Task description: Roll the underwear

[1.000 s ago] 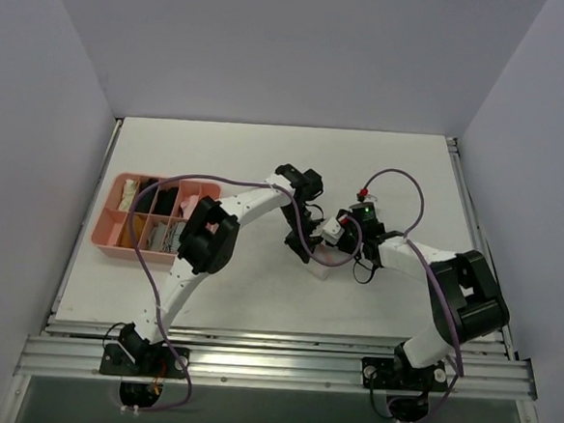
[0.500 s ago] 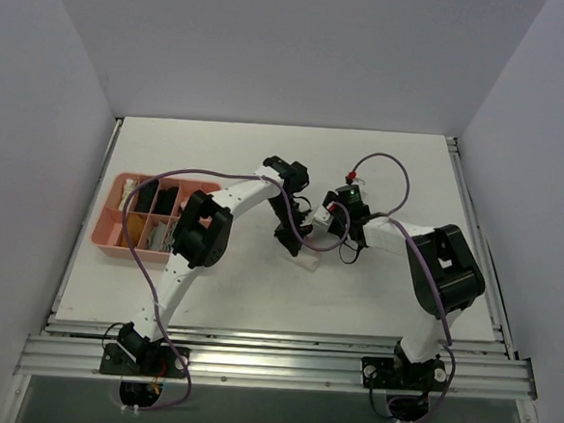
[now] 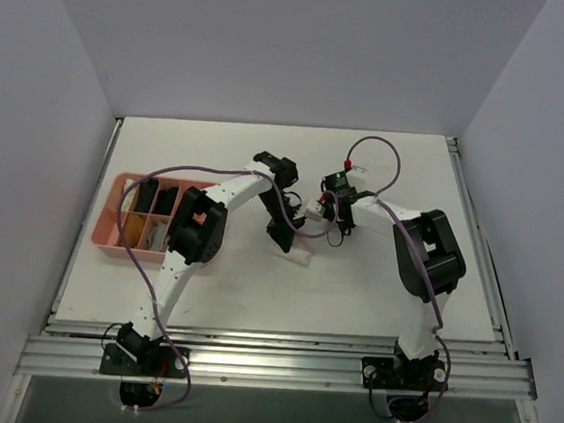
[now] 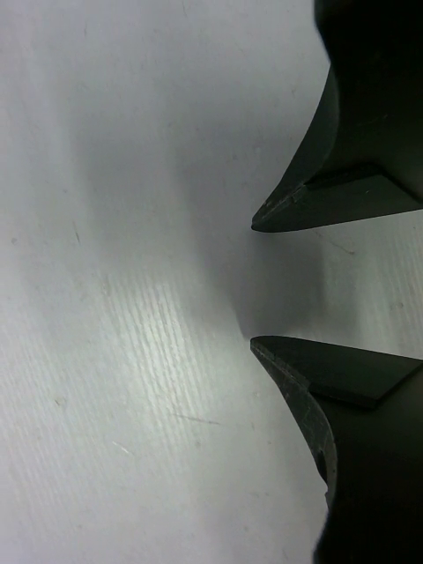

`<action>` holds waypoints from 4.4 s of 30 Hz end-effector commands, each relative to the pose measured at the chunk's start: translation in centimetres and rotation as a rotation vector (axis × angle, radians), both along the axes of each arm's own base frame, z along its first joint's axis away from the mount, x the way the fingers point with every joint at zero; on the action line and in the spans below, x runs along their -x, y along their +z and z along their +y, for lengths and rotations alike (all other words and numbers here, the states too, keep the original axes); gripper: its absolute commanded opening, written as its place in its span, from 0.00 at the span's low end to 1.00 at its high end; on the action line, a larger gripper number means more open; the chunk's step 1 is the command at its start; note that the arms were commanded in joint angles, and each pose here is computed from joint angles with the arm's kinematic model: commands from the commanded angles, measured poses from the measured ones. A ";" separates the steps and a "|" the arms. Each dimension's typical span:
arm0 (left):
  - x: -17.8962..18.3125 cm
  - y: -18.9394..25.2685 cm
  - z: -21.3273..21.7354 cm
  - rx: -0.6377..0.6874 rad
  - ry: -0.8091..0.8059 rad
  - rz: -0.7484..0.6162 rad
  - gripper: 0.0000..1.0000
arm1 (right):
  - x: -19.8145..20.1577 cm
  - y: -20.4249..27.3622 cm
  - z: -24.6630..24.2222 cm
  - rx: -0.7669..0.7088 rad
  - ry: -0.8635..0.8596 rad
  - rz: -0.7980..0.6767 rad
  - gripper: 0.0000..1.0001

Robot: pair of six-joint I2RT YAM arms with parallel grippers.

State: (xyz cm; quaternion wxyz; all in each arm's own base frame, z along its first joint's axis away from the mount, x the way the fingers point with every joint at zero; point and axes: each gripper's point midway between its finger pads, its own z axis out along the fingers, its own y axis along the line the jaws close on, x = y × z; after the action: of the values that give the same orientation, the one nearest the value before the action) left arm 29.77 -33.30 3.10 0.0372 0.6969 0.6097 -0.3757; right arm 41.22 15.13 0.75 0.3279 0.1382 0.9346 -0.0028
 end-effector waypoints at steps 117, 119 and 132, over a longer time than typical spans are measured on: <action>1.3 -4.6 4.6 -0.314 0.025 -0.038 0.02 | 7.6 -16.6 -3.2 0.033 -0.290 0.464 0.54; 1.3 -4.7 4.6 -0.314 0.026 -0.040 0.02 | 7.6 -16.9 -3.1 0.039 -0.294 0.469 0.54; 1.6 -4.6 4.5 -0.325 0.026 -0.030 0.02 | 10.6 -16.4 -4.9 0.217 -0.418 0.535 0.54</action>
State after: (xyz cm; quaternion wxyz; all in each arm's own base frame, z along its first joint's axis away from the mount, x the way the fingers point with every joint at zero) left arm 29.44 -30.68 3.07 0.0033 0.6493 0.6891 -0.3218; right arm 52.52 15.14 0.16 0.4359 0.3400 0.8332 0.0121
